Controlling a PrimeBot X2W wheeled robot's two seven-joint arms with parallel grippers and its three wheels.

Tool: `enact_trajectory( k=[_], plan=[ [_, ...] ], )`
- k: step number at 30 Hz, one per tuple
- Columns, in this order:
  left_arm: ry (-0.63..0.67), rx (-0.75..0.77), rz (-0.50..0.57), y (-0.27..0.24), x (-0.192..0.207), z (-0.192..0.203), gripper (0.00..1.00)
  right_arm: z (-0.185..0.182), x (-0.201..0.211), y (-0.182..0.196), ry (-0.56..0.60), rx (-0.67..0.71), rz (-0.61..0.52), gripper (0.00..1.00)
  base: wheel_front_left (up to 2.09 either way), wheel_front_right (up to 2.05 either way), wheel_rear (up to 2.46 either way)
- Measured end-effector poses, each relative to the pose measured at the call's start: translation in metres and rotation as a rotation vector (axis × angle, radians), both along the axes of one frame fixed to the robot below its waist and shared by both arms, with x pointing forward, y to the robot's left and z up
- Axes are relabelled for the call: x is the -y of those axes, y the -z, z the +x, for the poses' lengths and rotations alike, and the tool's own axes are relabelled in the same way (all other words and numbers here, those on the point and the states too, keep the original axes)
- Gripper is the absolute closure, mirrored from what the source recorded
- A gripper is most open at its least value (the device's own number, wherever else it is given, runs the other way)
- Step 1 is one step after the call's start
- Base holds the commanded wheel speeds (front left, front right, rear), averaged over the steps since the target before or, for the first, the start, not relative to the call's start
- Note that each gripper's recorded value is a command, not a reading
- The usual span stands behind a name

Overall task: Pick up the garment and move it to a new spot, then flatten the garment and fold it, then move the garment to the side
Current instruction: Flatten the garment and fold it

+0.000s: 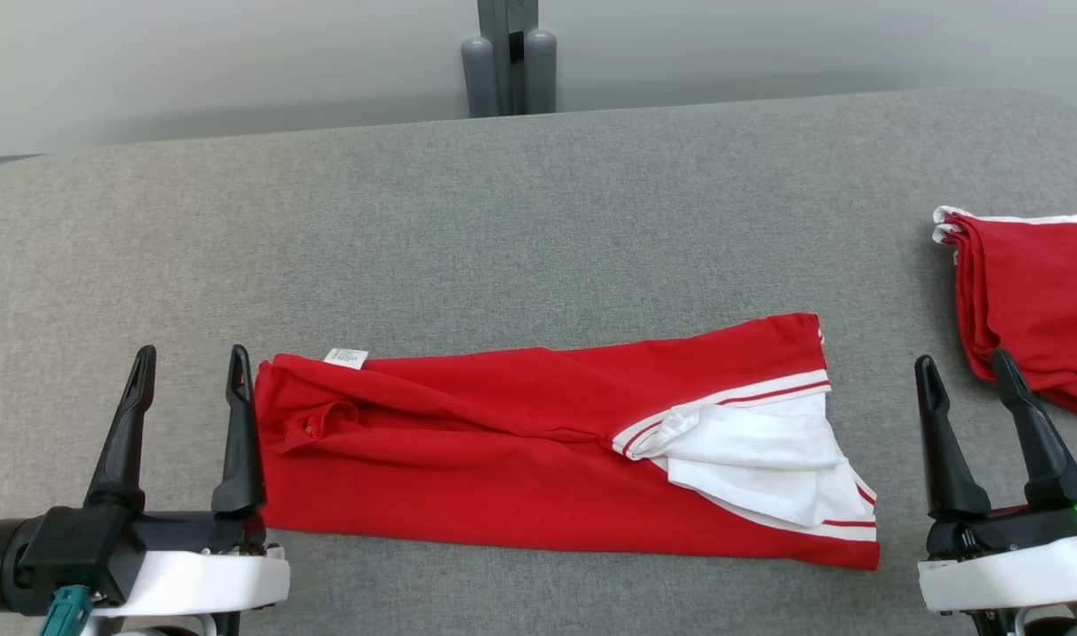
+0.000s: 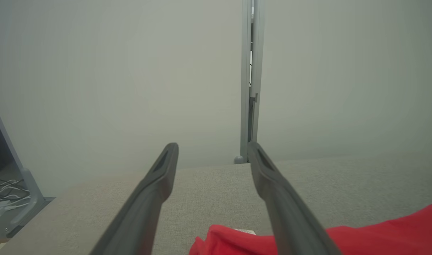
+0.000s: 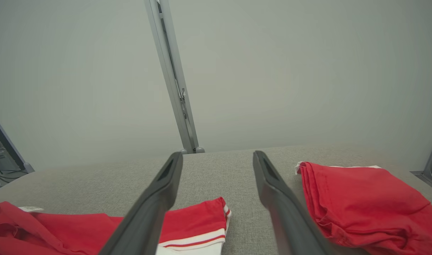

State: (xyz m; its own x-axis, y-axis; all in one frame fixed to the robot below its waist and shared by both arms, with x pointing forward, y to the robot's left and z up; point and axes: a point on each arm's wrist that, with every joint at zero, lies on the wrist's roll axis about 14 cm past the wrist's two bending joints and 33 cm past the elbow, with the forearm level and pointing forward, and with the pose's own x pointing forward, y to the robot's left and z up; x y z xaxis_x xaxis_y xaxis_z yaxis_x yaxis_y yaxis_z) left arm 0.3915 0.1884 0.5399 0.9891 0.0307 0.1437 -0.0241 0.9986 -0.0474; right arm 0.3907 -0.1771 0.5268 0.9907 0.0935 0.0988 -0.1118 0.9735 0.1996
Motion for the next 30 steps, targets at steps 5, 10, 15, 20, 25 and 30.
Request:
enact_trajectory(
  k=[5, 10, 15, 20, 25, 30],
  plan=[
    [0.004, -0.008, 0.013, 0.003, -0.004, -0.001, 0.00, 0.001, -0.002, 0.003, -0.005, -0.008, -0.002, 0.00, 0.00, 0.00, 0.00],
    [0.009, -0.002, 0.028, 0.002, -0.007, 0.002, 0.00, 0.003, -0.005, 0.010, -0.011, -0.027, 0.001, 0.00, 0.00, 0.00, 0.00],
    [0.012, 0.005, 0.046, 0.001, -0.009, 0.002, 0.00, 0.005, -0.004, 0.017, -0.012, -0.055, 0.000, 0.00, 0.00, 0.00, 0.00],
    [0.033, 0.012, 0.057, 0.000, -0.008, 0.006, 0.00, 0.010, 0.000, 0.053, -0.011, -0.168, -0.015, 0.00, 0.00, 0.00, 0.00],
    [0.039, 0.005, 0.060, 0.003, -0.009, 0.010, 0.00, 0.009, -0.015, 0.106, -0.057, -0.334, -0.003, 0.00, 0.00, 0.00, 0.00],
    [0.039, -0.008, 0.058, 0.009, -0.011, 0.013, 0.00, 0.010, -0.034, 0.142, -0.090, -0.434, 0.048, 0.00, 0.00, 0.00, 0.00]
  ],
)
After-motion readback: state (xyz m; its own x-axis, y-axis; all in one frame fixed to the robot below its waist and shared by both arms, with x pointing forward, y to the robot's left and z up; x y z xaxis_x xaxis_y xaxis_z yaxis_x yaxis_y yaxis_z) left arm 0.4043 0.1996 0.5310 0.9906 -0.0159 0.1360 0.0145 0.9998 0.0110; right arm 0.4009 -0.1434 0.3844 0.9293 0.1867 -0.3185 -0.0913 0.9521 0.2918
